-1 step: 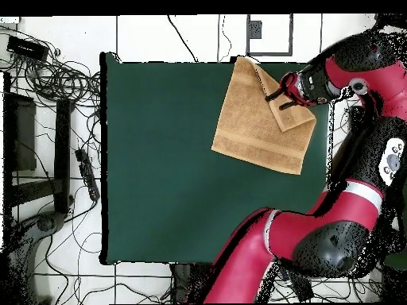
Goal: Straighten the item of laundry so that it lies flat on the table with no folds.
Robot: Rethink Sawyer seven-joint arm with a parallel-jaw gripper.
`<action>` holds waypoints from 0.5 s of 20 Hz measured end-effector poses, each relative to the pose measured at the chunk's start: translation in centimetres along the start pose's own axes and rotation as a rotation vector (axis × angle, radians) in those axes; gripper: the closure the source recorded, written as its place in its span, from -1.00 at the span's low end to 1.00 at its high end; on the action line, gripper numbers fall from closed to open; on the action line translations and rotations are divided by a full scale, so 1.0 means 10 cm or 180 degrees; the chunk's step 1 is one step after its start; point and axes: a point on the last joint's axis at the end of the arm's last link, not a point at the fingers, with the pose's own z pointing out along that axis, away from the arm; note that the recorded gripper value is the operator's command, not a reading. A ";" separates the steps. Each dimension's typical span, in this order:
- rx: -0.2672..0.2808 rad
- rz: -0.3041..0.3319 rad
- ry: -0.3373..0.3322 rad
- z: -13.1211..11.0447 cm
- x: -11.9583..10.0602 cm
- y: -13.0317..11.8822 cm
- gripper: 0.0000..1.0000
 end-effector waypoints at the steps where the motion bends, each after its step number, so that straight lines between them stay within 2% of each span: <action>1: -0.0027 0.0017 0.0013 0.04 -0.03 -0.01 -1.00; 5: -0.0087 0.0060 0.0038 0.17 -0.11 -0.02 -1.00; 10: -0.0276 0.0081 0.0082 0.39 -0.24 0.10 -1.00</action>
